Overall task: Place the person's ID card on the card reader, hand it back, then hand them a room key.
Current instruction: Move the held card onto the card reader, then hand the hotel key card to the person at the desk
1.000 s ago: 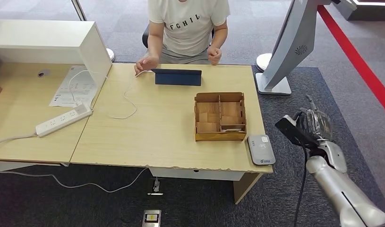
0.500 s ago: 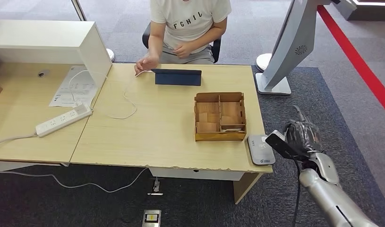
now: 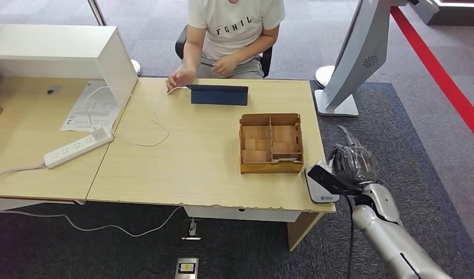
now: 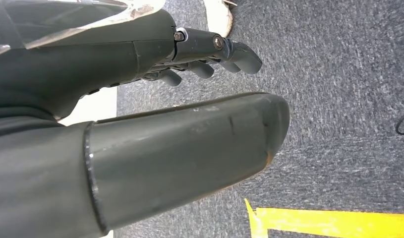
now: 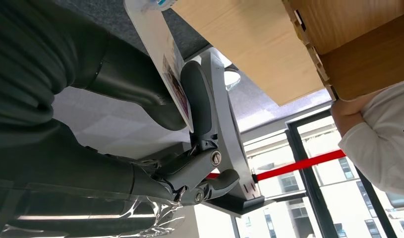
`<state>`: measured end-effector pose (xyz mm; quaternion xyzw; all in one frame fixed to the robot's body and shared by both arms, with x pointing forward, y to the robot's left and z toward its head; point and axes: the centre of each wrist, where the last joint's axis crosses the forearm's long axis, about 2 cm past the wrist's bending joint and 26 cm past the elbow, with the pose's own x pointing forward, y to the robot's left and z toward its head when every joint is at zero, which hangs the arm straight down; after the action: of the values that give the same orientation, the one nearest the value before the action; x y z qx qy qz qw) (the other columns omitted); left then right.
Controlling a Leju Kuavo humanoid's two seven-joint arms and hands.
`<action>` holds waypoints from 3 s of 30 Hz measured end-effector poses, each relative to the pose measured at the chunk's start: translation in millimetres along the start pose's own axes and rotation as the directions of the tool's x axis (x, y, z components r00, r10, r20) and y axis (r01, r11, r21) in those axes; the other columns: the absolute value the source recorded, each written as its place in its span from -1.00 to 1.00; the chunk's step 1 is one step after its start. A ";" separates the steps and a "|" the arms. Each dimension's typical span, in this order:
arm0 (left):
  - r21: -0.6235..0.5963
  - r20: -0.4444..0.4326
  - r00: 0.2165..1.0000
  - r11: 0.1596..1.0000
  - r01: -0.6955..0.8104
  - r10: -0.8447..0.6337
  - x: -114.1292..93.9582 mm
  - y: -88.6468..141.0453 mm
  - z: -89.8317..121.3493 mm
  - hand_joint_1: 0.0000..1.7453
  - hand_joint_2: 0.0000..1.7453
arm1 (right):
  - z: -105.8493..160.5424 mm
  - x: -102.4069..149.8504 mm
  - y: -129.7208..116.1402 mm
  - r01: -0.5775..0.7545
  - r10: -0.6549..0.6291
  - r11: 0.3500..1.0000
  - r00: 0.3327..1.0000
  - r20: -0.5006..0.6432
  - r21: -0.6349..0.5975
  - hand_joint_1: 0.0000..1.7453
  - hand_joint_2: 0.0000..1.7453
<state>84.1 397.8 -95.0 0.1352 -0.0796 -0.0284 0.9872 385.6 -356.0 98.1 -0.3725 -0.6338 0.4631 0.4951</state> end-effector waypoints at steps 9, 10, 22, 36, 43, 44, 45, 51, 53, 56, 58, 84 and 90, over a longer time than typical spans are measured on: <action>0.002 -0.003 1.000 1.000 0.000 0.000 -0.1 -0.1 0.0 -1.00 -1.00 | 1.6 3.0 6.1 0.012 -0.013 1.000 1.000 0.005 0.011 1.00 1.00; 0.004 -0.004 1.000 1.000 0.000 0.000 -0.1 -0.1 0.0 -1.00 -1.00 | 1.8 3.1 6.6 0.013 -0.013 1.000 1.000 0.005 0.013 1.00 1.00; 0.012 0.008 1.000 1.000 -0.002 0.002 0.0 -1.1 0.1 -1.00 -1.00 | 10.2 -2.6 15.9 0.031 -0.031 0.999 0.999 -0.014 0.044 1.00 1.00; 0.024 -0.011 1.000 1.000 -0.005 0.005 -0.1 -1.0 0.1 -1.00 -1.00 | 30.2 -12.5 31.4 0.088 -0.081 0.992 0.993 -0.082 0.088 1.00 1.00; 0.024 0.004 1.000 1.000 -0.011 0.011 -0.1 -1.1 0.1 -1.00 -1.00 | 35.0 -16.9 32.7 0.102 -0.093 0.991 0.991 -0.097 0.089 1.00 1.00; 0.025 0.011 1.000 1.000 -0.012 0.012 -0.2 -1.1 0.1 -1.00 -1.00 | 35.5 -17.5 32.6 0.104 -0.096 0.991 0.991 -0.098 0.088 1.00 1.00; 0.025 0.016 1.000 1.000 -0.012 0.012 -0.2 -1.1 0.1 -1.00 -1.00 | 35.9 -18.1 32.7 0.107 -0.099 0.990 0.990 -0.098 0.086 1.00 1.00; 0.027 0.027 1.000 1.000 -0.009 0.008 -0.2 -1.1 0.1 -1.00 -1.00 | 38.2 -21.6 33.1 0.118 -0.110 0.990 0.989 -0.101 0.075 1.00 1.00; 0.027 0.025 1.000 1.000 -0.006 0.005 -0.2 -1.1 0.1 -1.00 -1.00 | 38.4 -22.5 32.9 0.121 -0.114 0.990 0.989 -0.097 0.072 1.00 1.00; 0.028 0.023 1.000 1.000 -0.003 0.003 -0.3 -1.1 0.1 -1.00 -1.00 | 35.5 -22.2 30.4 0.107 -0.103 0.993 0.992 -0.079 0.056 1.00 1.00; 0.028 0.023 1.000 1.000 -0.002 0.002 -0.2 -1.2 0.1 -1.00 -1.00 | 27.9 -19.6 24.4 0.087 -0.086 0.996 0.995 -0.051 0.026 1.00 1.00; -0.025 0.073 0.997 0.999 0.023 -0.021 -0.4 -3.3 0.2 -1.00 -1.00 | -135.9 158.2 -128.7 -0.036 0.117 0.971 0.933 0.341 -0.236 1.00 1.00; -0.024 0.041 0.999 0.999 0.022 -0.021 -1.5 -3.9 0.2 -1.00 -1.00 | -142.6 165.6 -128.2 -0.223 0.277 0.950 0.925 0.261 -0.218 1.00 1.00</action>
<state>82.4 394.1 -96.1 0.1236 -0.0980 -0.0428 0.9866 484.0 -208.3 279.0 -0.4232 -0.6862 0.5114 0.2975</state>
